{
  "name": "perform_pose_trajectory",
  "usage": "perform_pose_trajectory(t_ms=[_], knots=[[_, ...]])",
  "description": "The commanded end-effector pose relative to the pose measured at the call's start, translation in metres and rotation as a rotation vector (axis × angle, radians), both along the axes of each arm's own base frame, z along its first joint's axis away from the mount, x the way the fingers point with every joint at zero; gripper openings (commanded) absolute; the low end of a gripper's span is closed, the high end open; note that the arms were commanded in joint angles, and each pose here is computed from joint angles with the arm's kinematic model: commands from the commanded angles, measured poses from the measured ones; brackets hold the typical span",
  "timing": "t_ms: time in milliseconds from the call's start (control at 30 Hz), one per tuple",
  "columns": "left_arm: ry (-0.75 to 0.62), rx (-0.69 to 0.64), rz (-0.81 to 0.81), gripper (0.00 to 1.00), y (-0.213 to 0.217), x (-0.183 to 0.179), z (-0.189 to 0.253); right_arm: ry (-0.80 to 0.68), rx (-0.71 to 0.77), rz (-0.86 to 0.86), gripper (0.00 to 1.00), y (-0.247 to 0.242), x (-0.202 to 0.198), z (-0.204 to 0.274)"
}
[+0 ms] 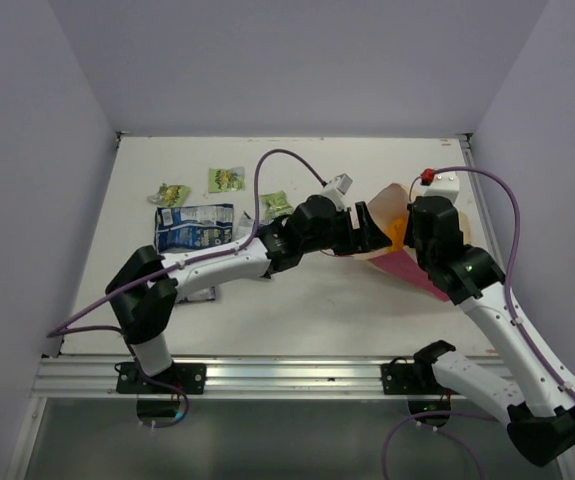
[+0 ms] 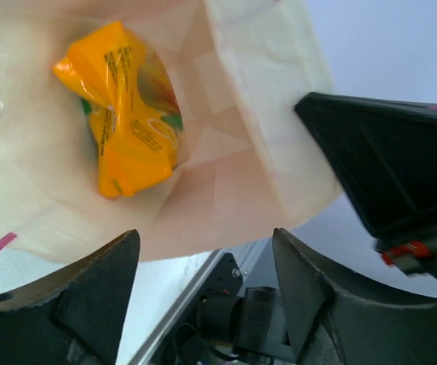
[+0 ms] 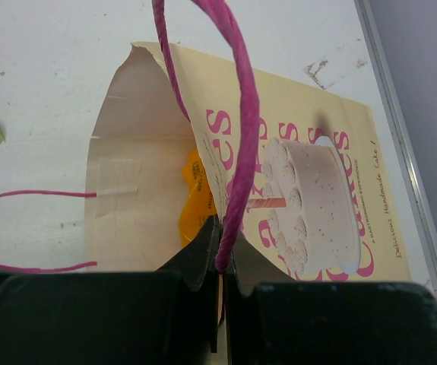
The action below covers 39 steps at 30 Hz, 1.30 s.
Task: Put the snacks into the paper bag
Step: Place the snack in the paper bag, then pick up the snack from the center of the board.
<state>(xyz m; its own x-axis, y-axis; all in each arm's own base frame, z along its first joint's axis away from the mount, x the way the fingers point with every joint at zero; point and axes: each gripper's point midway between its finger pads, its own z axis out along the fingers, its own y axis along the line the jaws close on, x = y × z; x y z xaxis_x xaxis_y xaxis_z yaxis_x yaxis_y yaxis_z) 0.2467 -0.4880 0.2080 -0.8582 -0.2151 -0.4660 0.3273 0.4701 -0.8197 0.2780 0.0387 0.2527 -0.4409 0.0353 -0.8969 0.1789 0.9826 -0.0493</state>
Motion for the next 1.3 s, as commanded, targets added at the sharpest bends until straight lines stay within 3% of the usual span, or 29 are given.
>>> perform_pose_trajectory(t_ms=[0, 267, 500, 933, 1267], knots=[[-0.201, -0.008, 0.080, 0.78, 0.033, 0.023, 0.068, -0.081, 0.041, 0.006, 0.00, 0.004, 0.004, 0.019], [-0.313, 0.198, 0.200, 0.92, 0.125, 0.045, 0.079, -0.085, 0.043, 0.043, 0.00, 0.007, 0.001, 0.026], [-0.279, 0.411, 0.367, 1.00, 0.226, 0.063, 0.038, -0.079, 0.048, 0.097, 0.00, 0.014, -0.002, 0.033], [-0.088, 0.460, 0.580, 1.00, 0.334, 0.051, -0.039, -0.099, 0.101, 0.173, 0.00, 0.024, -0.013, 0.040], [0.035, 0.872, 0.703, 0.98, 0.411, 0.031, -0.109, -0.098, 0.127, 0.221, 0.00, 0.033, -0.014, 0.040]])
